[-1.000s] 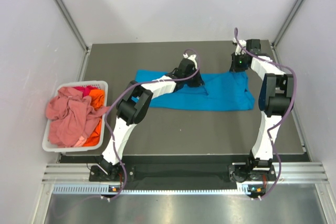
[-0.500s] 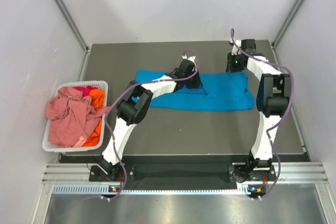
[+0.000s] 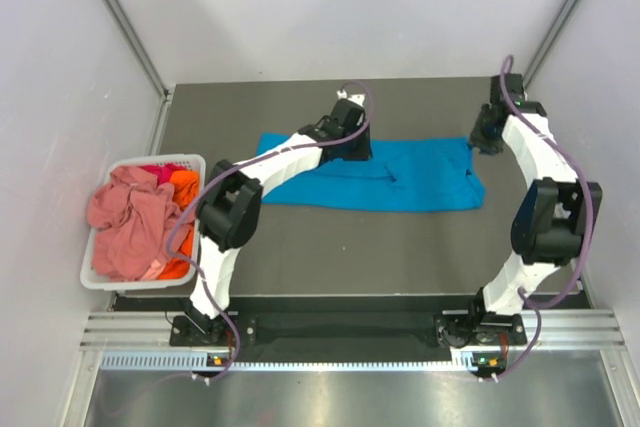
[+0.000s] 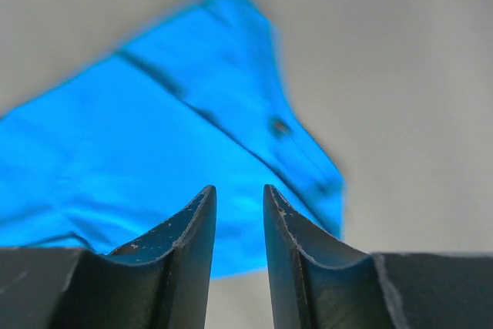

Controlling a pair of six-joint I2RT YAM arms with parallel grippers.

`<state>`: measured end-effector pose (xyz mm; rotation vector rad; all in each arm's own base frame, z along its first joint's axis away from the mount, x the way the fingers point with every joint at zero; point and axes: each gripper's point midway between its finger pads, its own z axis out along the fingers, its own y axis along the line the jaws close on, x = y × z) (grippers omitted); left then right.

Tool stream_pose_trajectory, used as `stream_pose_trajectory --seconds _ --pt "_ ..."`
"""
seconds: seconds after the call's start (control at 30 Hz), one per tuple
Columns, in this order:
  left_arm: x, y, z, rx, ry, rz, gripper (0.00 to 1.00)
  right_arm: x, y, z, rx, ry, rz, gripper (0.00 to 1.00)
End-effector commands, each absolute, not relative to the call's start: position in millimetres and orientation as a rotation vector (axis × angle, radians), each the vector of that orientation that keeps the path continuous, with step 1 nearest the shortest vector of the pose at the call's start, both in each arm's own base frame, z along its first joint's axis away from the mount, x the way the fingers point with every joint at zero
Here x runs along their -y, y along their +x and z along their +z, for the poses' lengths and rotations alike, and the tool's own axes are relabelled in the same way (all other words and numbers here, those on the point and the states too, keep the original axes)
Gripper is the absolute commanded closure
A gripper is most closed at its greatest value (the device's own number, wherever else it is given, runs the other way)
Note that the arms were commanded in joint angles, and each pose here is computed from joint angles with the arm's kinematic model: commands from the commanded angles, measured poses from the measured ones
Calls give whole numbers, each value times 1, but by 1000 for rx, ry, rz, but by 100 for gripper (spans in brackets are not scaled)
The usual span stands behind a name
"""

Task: Fold and stack the t-shirts
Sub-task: Fold the tshirt

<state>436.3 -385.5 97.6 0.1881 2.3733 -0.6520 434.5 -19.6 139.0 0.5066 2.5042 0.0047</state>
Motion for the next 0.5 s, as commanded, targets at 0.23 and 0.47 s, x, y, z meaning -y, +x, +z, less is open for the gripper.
stream_pose_trajectory --seconds 0.23,0.47 --pt "303 386 106 -2442 149 -449 68 55 321 95 -2518 1147 -96 68" --pt "252 382 73 -2555 13 -405 68 47 324 81 -2529 1139 -14 69"
